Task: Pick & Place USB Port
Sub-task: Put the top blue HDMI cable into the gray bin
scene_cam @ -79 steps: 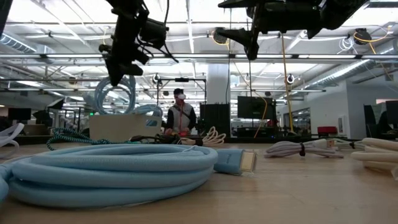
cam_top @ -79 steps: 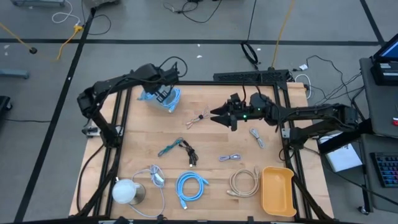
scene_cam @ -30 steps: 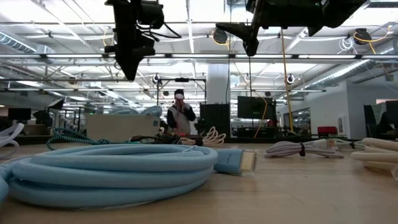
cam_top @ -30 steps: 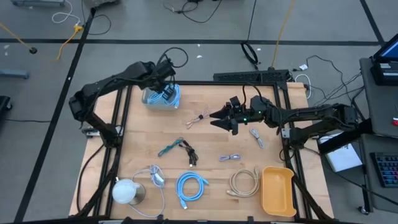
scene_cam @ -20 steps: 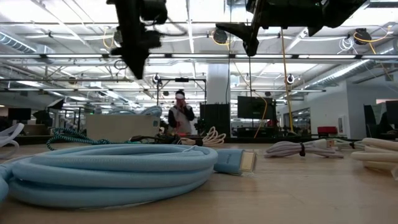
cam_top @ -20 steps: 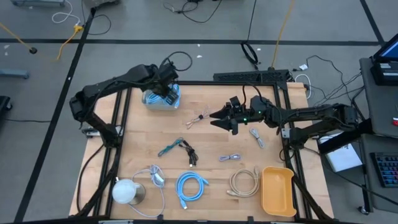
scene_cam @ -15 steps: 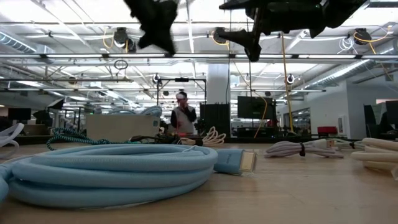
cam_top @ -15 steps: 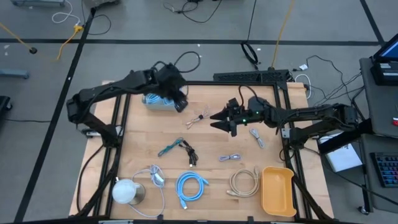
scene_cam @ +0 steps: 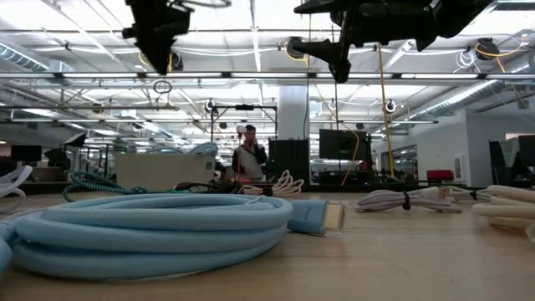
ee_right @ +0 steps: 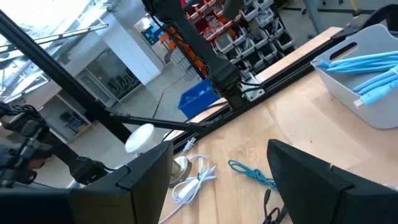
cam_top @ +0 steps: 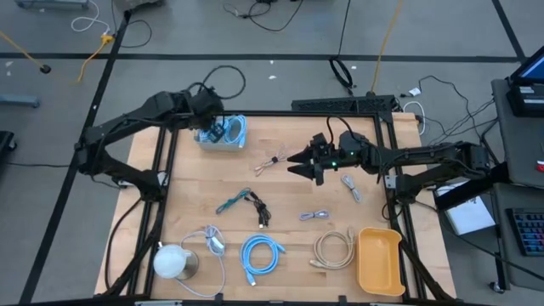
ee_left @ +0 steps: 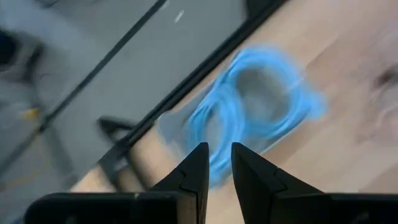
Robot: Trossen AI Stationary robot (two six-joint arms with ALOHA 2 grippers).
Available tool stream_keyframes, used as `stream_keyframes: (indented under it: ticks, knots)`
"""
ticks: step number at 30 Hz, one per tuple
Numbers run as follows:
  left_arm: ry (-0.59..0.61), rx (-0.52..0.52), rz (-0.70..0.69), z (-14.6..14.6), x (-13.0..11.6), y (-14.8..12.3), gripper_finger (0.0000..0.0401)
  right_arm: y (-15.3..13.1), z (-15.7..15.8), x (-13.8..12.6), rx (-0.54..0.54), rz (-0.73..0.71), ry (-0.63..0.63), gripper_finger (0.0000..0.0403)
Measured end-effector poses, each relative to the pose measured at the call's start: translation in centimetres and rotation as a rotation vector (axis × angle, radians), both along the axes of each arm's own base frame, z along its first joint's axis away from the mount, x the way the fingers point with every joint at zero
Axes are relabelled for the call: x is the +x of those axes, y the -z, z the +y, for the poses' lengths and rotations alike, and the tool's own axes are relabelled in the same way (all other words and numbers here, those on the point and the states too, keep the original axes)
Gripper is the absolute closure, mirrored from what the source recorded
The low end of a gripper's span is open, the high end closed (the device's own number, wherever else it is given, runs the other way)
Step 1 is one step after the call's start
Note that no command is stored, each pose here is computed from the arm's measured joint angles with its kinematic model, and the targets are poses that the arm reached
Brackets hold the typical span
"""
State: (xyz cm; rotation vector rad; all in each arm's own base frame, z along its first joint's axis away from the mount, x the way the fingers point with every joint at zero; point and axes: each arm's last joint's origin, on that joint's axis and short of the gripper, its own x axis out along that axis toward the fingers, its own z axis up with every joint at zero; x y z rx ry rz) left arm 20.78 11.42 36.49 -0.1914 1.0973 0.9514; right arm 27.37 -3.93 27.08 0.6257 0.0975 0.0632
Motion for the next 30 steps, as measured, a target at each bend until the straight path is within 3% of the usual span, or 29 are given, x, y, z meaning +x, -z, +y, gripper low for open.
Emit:
stream_keyframes:
  ticks: [4,9,12,15,18,22,30]
  knots:
    - [0.005,-0.062,0.099,0.7,-0.1,1.0,0.0329,0.0,-0.3,0.0,-0.007,-0.001,0.01,0.0149]
    - [0.003,-0.061,0.19,1.7,1.6,3.5,0.0329,-0.1,-0.6,-0.1,-0.007,-0.006,0.021,0.0149]
    - [0.018,-0.085,0.274,2.4,2.5,6.4,0.0329,-0.1,-0.6,-0.1,-0.005,-0.007,0.019,0.0149]
    - [0.03,-0.172,0.311,2.0,3.2,10.0,0.0329,-0.1,-0.6,-0.1,-0.003,-0.007,0.016,0.0149]
    - [0.01,-0.134,0.303,0.6,3.5,12.1,0.0329,-0.1,-0.6,-0.1,-0.003,-0.007,0.016,0.0149]
    - [-0.014,-0.035,0.259,-0.9,3.7,12.2,0.0329,-0.1,-0.6,-0.1,0.008,-0.006,0.017,0.0149]
    - [0.01,-0.027,0.213,-1.4,4.8,12.8,0.0329,-0.1,-0.7,-0.1,0.013,-0.005,0.021,0.0149]
